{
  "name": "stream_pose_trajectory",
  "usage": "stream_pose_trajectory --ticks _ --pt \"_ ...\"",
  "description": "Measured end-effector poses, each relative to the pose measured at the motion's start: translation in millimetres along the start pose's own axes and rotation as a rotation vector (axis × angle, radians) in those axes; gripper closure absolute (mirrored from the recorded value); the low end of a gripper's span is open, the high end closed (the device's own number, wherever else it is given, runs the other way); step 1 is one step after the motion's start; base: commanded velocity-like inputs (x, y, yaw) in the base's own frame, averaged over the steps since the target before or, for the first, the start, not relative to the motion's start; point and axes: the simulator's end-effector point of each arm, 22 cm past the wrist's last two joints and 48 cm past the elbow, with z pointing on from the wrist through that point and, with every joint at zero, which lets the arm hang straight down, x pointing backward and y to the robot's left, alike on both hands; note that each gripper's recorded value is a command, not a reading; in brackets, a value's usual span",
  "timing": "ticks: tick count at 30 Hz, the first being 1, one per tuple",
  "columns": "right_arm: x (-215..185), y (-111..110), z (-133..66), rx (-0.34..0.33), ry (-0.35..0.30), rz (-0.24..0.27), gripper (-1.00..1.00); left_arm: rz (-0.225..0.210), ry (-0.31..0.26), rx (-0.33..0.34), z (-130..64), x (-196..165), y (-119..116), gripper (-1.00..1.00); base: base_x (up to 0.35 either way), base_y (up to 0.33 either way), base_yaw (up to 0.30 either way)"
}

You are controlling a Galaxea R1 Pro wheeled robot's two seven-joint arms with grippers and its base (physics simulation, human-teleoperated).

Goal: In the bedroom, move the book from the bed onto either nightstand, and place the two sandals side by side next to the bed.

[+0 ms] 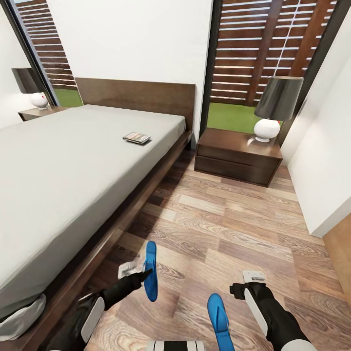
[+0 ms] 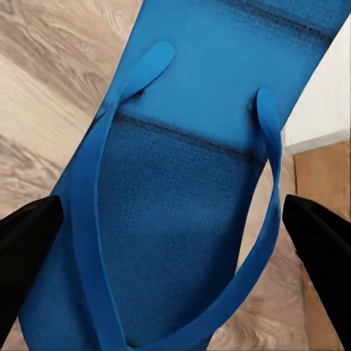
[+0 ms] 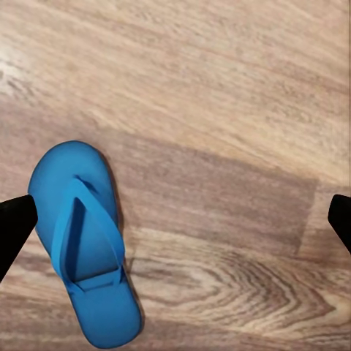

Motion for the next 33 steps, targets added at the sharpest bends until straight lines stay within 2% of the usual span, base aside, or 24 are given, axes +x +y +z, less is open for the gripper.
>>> stream_pose_trajectory --ticks 3,5,18,25,27,31,33 --pt "0 -1 0.0 0.001 0.0 0.0 -1.0 -0.028 -0.036 0.059 -15.3 -17 1 1.0 0.0 0.0 0.0" --pt "0 -1 0.0 0.001 0.0 0.0 -1.0 -0.032 -0.04 0.065 -17.6 -20 2 1.0 0.0 0.0 0.0" --pt "0 -1 0.1 0.002 0.001 0.0 -1.0 -0.038 -0.044 0.072 -19.6 -21 2 1.0 0.0 0.0 0.0" --pt "10 -2 8.9 0.009 0.025 -0.008 -1.0 -0.054 -0.028 0.061 -16.3 -12 11 1.0 0.0 0.0 0.0" --pt "10 -5 9.2 0.014 0.024 -0.009 -1.0 -0.053 -0.028 0.061 -16.3 -12 11 1.0 0.0 0.0 0.0" --pt "9 -27 10.5 0.043 0.026 -0.016 -1.0 -0.053 -0.028 0.059 -16.2 -12 11 1.0 0.0 0.0 0.0" --pt "9 -29 10.6 0.045 0.027 -0.016 -1.0 -0.053 -0.028 0.059 -16.2 -12 11 1.0 0.0 0.0 0.0"
